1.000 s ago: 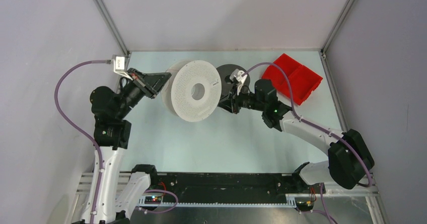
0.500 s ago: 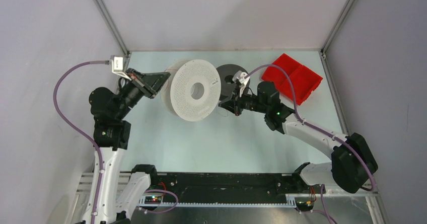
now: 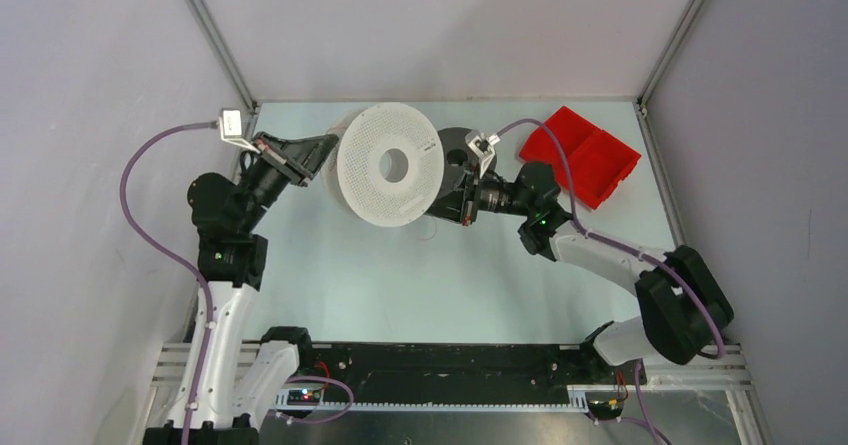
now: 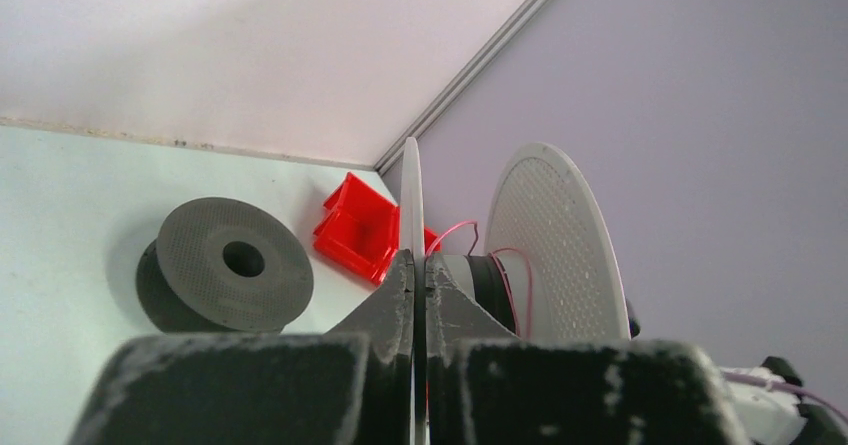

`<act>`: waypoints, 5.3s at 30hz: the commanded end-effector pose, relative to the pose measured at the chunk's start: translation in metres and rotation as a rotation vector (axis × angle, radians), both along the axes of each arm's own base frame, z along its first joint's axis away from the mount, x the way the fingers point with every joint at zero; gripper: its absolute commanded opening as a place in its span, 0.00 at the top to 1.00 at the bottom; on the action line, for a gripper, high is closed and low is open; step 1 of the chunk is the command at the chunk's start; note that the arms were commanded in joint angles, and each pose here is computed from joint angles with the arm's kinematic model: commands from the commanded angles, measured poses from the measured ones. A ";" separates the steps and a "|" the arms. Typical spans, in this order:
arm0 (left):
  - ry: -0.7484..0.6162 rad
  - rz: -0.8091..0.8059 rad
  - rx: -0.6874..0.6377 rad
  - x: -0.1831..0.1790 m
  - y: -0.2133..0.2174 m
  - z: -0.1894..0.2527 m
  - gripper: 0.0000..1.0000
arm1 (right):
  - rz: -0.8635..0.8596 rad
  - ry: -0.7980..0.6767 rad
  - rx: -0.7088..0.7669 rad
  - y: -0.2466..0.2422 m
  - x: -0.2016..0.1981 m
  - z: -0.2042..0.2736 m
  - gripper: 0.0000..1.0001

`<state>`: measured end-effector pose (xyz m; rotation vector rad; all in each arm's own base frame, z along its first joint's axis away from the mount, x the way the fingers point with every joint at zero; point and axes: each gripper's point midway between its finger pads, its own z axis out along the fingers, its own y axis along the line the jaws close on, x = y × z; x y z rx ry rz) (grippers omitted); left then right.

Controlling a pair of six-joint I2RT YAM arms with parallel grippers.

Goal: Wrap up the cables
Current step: Wrap the cable around the cable reel.

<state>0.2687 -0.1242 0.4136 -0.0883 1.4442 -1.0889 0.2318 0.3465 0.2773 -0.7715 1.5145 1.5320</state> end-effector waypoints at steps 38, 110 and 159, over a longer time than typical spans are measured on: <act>-0.062 0.146 -0.779 0.047 0.056 0.005 1.00 | 0.082 0.612 0.812 0.025 0.062 0.142 1.00; 0.128 -0.012 -1.005 0.076 0.002 -0.004 1.00 | -0.339 0.755 0.891 0.024 0.146 0.060 1.00; 0.092 0.016 -1.042 0.063 0.005 0.003 1.00 | -0.638 0.748 0.755 0.030 0.143 0.049 0.74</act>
